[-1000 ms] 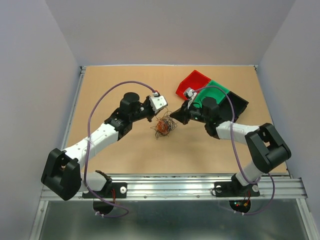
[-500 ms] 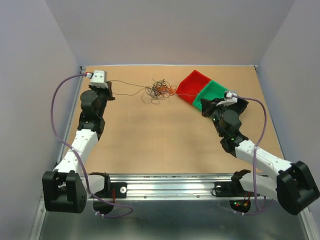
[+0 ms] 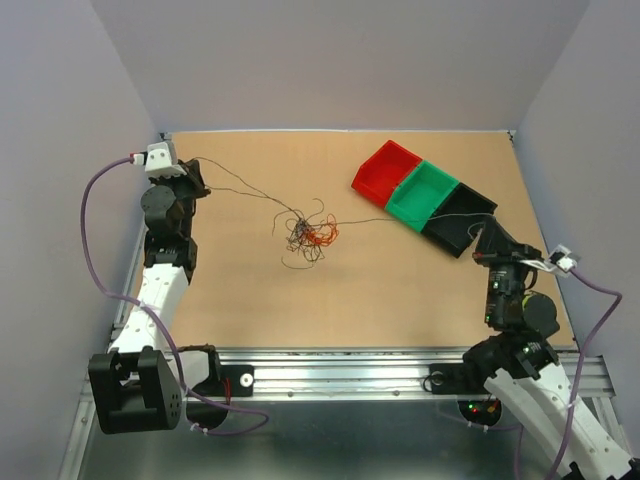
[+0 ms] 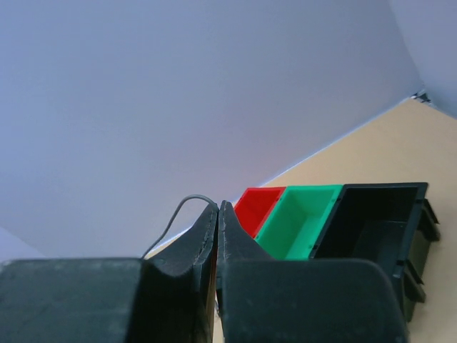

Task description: Untangle the cables

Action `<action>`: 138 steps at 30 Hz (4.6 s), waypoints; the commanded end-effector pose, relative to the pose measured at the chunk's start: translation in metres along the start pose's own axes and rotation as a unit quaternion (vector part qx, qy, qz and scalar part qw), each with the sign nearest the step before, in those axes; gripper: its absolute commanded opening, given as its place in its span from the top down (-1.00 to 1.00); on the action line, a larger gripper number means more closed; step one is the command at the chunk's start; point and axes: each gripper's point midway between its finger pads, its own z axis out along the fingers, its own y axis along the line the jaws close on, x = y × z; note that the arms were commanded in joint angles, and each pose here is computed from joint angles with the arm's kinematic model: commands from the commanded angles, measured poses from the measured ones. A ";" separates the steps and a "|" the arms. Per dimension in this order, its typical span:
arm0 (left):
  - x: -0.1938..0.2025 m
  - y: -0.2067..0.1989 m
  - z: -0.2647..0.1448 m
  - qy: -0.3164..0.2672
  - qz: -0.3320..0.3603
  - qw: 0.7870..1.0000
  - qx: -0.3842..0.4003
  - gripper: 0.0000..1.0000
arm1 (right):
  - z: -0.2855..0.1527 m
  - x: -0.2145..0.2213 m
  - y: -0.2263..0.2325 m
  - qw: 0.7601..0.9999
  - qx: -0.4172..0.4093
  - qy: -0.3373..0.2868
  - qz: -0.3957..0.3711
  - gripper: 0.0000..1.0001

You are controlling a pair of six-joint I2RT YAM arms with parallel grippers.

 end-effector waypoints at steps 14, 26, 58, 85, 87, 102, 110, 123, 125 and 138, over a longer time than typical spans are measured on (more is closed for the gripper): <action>-0.039 0.006 -0.006 -0.067 -0.006 0.998 0.002 0.72 | -0.028 -0.018 -0.032 0.999 0.036 -0.022 0.015 0.99; -0.002 -0.125 -0.052 -0.034 0.120 0.931 0.343 -0.98 | -0.024 0.075 0.108 0.936 -0.288 0.198 -0.045 0.99; 0.166 -0.258 -0.171 0.089 0.348 0.679 0.640 -0.97 | -0.014 0.075 0.109 0.941 -0.275 0.191 -0.044 0.99; 0.227 -0.143 0.041 0.332 0.275 0.865 0.258 1.00 | -0.048 -0.056 0.008 0.998 -0.044 0.021 0.040 0.99; 0.215 -0.131 0.050 0.326 0.251 0.879 0.241 1.00 | -0.047 -0.054 0.004 0.998 -0.035 0.020 0.042 0.99; 0.085 0.029 0.089 0.166 0.075 0.983 0.000 1.00 | -0.047 -0.069 -0.041 0.992 0.096 -0.033 0.077 0.99; 0.051 0.049 0.074 0.112 0.031 0.993 -0.012 1.00 | -0.051 -0.074 -0.064 0.982 0.159 -0.058 0.087 0.99; 0.071 -0.078 0.039 0.124 0.132 0.960 0.215 1.00 | -0.039 0.010 0.081 0.962 -0.238 0.117 -0.058 -0.15; 0.076 -0.107 0.026 0.127 0.151 0.943 0.266 1.00 | -0.034 0.041 0.099 0.943 -0.285 0.154 -0.077 -0.25; 0.141 -0.207 -0.034 0.237 0.230 0.853 0.404 1.00 | -0.029 0.167 0.170 0.806 -0.529 0.237 -0.123 -0.51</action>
